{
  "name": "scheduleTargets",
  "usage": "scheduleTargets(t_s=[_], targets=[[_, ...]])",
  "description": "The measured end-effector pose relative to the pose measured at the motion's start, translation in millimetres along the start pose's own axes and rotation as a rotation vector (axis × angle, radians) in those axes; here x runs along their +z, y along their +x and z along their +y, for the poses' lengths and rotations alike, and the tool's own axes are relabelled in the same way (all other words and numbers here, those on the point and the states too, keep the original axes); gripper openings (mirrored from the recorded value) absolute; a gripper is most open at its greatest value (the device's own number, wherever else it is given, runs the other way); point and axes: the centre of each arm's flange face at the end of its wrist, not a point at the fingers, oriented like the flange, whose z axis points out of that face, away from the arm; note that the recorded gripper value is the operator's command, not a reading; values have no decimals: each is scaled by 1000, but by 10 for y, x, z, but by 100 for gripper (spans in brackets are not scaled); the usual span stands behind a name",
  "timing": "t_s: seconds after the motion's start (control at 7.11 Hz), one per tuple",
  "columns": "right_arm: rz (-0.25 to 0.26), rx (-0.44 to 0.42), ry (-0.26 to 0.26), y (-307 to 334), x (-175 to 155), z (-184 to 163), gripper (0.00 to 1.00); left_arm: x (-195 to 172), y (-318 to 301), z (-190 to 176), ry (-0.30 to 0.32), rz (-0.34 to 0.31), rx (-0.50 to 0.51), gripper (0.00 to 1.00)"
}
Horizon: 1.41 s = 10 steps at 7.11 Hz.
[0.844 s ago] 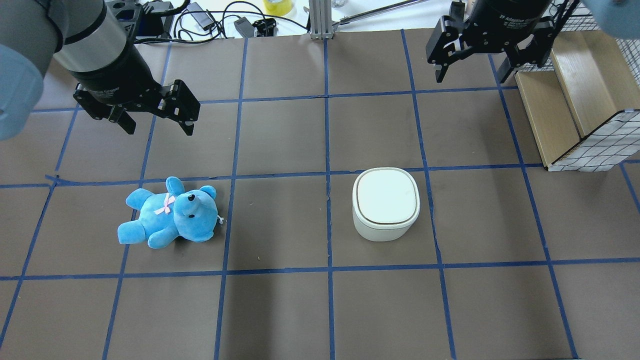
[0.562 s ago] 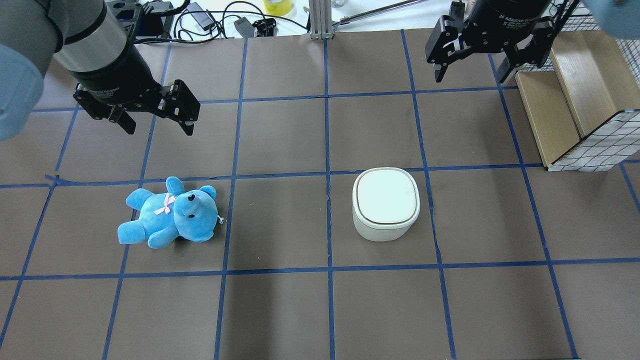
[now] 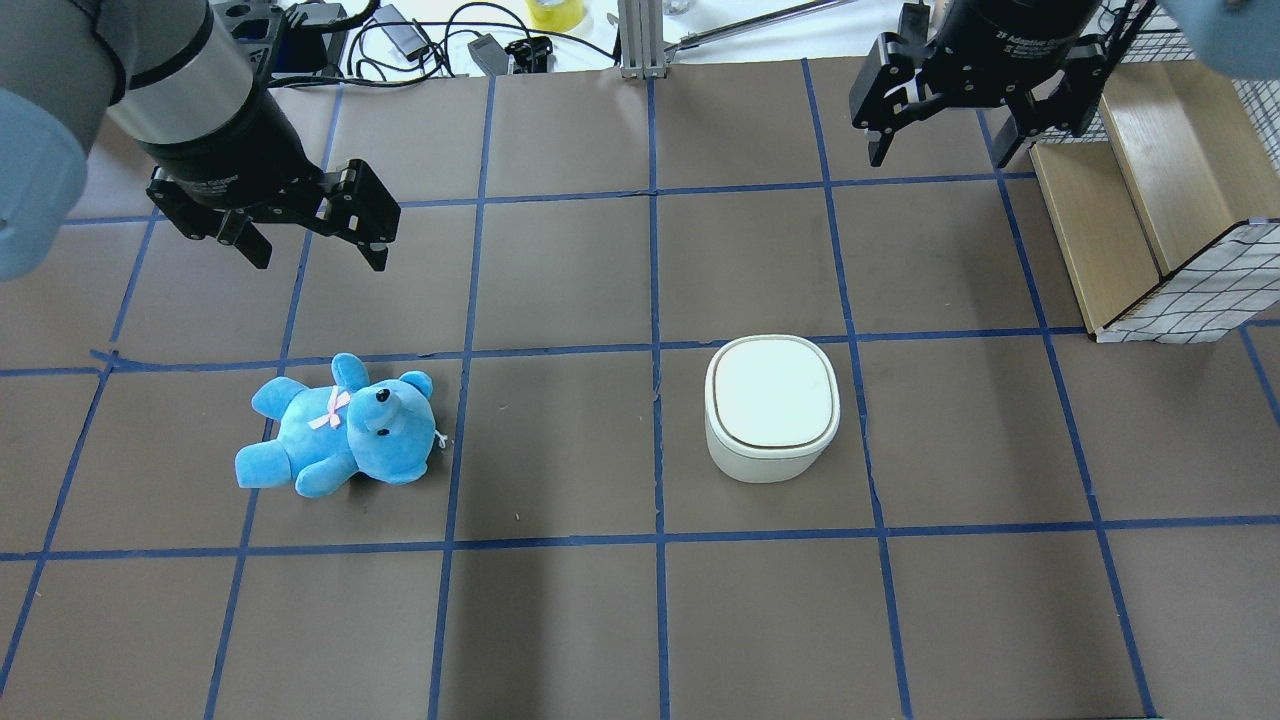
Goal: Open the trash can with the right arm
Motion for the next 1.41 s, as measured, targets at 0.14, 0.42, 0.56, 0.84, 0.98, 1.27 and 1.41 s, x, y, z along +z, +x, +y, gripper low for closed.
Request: scheduleTargets(t_s=[0.14, 0.42, 0.56, 0.84, 0.98, 1.27, 1.41], targets=[[1, 0, -1, 1, 0, 1, 100, 0, 0, 0, 0, 0, 0, 100], [2, 1, -3, 2, 0, 5, 100, 0, 0, 0, 0, 0, 0, 100], [2, 0, -3, 2, -1, 4, 75, 0, 0, 0, 0, 0, 0, 100], [6, 1, 4, 8, -6, -16, 0, 0, 0, 0, 0, 0, 0, 100], [12, 1, 5, 17, -15, -18, 0, 0, 0, 0, 0, 0, 0, 100], [18, 0, -7, 10, 13, 5, 0, 0, 0, 0, 0, 0, 0, 100], [15, -2, -18, -5, 41, 19, 0, 0, 0, 0, 0, 0, 0, 100]])
